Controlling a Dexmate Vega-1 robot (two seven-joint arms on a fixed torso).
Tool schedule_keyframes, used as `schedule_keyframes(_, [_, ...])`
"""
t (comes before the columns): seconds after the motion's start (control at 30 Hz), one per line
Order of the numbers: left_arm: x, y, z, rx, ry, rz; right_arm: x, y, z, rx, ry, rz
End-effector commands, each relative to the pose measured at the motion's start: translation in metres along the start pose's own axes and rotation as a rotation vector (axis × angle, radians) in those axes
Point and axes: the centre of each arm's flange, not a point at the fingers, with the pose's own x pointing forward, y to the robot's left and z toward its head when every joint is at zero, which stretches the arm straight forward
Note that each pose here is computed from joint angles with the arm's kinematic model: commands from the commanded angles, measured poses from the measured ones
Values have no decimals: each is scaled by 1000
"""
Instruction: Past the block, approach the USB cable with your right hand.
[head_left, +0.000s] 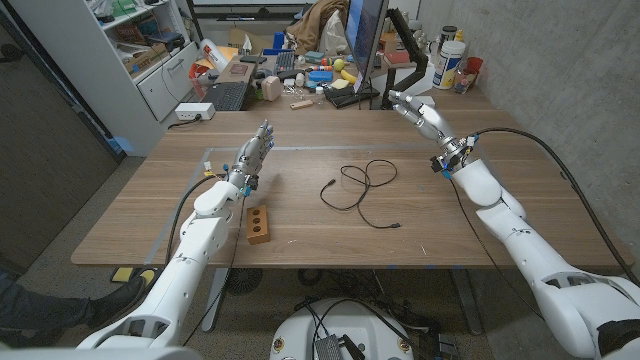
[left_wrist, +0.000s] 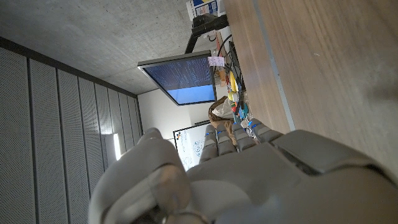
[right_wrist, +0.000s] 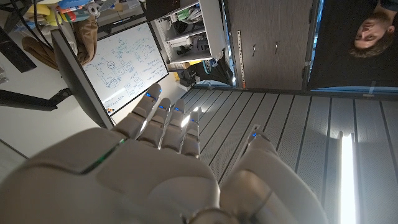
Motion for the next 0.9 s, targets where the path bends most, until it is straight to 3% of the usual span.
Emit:
schedule_keyframes(0.03, [3,0,3,7,-5,-12,1,7,5,-85,-48,31])
schedule_keyframes(0.9, [6,6,7,8,-13,-11,10,20,9,-164,-102,82])
